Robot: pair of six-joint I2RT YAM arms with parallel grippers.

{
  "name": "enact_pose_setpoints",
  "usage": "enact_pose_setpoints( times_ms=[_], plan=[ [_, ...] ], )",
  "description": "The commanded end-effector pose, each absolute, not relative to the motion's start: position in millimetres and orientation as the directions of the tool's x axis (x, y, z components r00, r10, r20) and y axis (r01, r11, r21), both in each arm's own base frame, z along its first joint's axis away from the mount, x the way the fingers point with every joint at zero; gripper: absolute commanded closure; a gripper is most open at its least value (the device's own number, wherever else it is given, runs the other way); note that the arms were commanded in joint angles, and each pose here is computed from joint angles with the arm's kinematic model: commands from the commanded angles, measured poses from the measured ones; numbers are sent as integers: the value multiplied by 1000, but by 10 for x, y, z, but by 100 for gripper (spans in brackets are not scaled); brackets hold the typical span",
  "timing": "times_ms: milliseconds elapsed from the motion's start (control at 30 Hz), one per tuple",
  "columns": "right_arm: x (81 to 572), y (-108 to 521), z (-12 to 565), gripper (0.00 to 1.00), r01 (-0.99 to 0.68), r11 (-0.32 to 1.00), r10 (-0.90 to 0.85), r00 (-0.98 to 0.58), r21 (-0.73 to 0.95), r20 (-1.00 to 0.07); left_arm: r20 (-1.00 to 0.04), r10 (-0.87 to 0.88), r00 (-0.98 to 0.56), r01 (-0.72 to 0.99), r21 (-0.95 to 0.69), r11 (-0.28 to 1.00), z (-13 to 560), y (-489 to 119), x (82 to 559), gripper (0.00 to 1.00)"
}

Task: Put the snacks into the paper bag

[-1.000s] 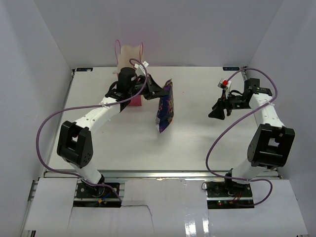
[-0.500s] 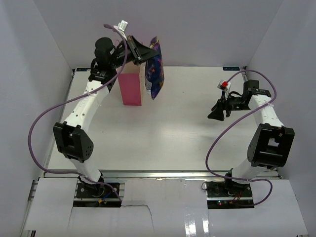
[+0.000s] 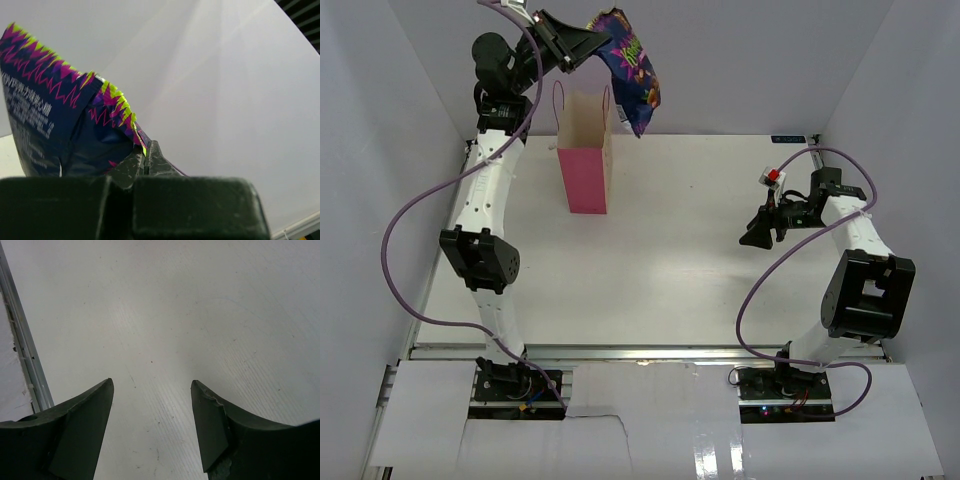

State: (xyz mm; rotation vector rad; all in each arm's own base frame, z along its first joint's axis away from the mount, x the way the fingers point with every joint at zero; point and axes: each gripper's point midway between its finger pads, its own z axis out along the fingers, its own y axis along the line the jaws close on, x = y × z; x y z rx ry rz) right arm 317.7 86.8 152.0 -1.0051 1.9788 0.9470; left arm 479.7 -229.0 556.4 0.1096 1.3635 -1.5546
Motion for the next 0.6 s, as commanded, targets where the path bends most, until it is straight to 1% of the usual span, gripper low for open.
enact_pose_setpoints(
  times_ms=[0,233,367,500,533,567],
  plan=[
    [3193,883,1579,30,-866,423,-326,-419,266,-847,-656,-712,-251,830,-524,191,6354,-1789,4456,100],
    [3214,885,1569,30,-864,423,-320,-426,275,-846,-632,-731,-257,838,-523,157,6420,-1609,4503,100],
    [3207,885,1538,30,-861,424,-320,-433,282,-843,-631,-737,-241,846,-509,159,6473,-1540,4467,100],
    [3211,881,1518,30,-859,425,-321,-438,285,-840,-631,-737,-241,831,-526,179,6394,-1456,4544,100],
    [3210,883,1524,30,-860,425,-320,-436,284,-841,-636,-740,-218,821,-529,213,6350,-1307,4622,100],
    [3211,883,1520,30,-859,425,-320,-437,285,-841,-638,-736,-227,815,-538,216,6294,-1298,4662,100]
  ],
)
